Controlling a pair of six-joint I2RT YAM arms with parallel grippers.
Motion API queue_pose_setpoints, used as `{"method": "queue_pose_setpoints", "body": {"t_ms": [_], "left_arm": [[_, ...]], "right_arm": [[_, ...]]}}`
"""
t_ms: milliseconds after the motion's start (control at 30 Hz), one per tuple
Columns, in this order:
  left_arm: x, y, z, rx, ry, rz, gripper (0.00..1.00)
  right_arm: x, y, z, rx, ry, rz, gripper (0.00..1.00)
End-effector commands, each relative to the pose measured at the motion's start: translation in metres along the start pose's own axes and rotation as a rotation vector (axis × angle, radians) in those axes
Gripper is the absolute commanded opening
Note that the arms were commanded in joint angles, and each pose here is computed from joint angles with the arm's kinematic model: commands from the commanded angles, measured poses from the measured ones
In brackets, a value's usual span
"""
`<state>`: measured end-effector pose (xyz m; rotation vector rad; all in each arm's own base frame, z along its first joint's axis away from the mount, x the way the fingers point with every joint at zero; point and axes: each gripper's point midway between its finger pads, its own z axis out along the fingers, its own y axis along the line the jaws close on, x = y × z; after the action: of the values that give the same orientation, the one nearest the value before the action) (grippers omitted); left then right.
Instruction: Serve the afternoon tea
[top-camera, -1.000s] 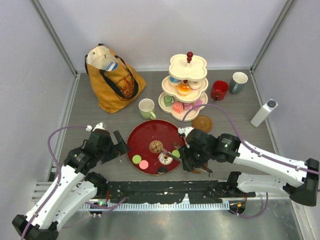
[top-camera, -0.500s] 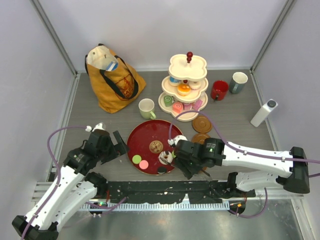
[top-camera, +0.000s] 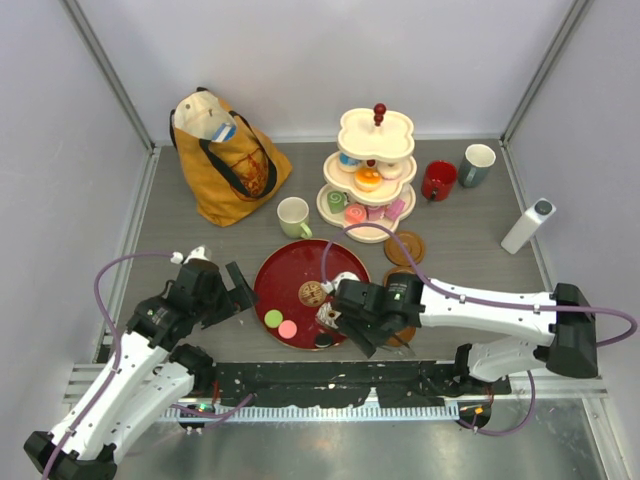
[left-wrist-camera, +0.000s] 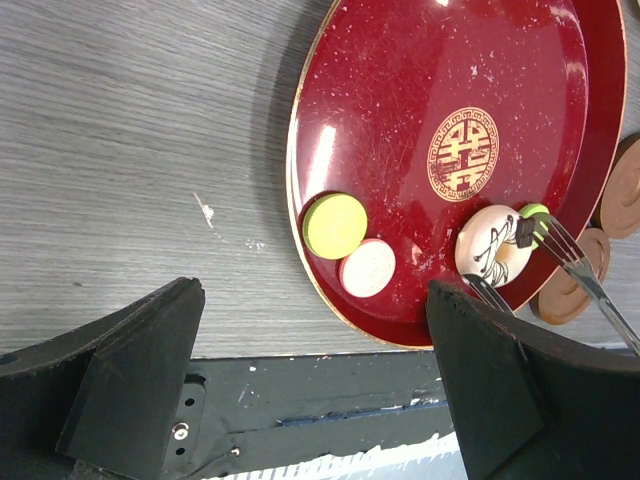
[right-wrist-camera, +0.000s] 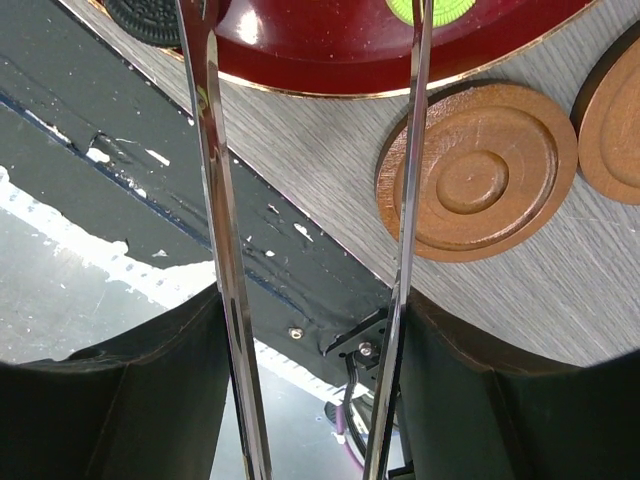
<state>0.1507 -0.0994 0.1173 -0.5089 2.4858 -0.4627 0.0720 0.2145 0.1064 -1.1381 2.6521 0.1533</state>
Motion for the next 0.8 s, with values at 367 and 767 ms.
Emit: {"method": "queue_pose_setpoints", "body": {"t_ms": [367, 767], "left_arm": [[-0.008, -0.003, -0.006, 0.014, -0.037, -0.007, 1.00], [-0.011, -0.006, -0.008, 0.036, -0.056, -0.009, 1.00]], "right_arm": [[-0.044, -0.010, -0.040, 0.078, -0.164, 0.008, 0.48], [-0.134, -0.101, -0.138, 0.163, -0.592, 0.344, 0.43]]}}
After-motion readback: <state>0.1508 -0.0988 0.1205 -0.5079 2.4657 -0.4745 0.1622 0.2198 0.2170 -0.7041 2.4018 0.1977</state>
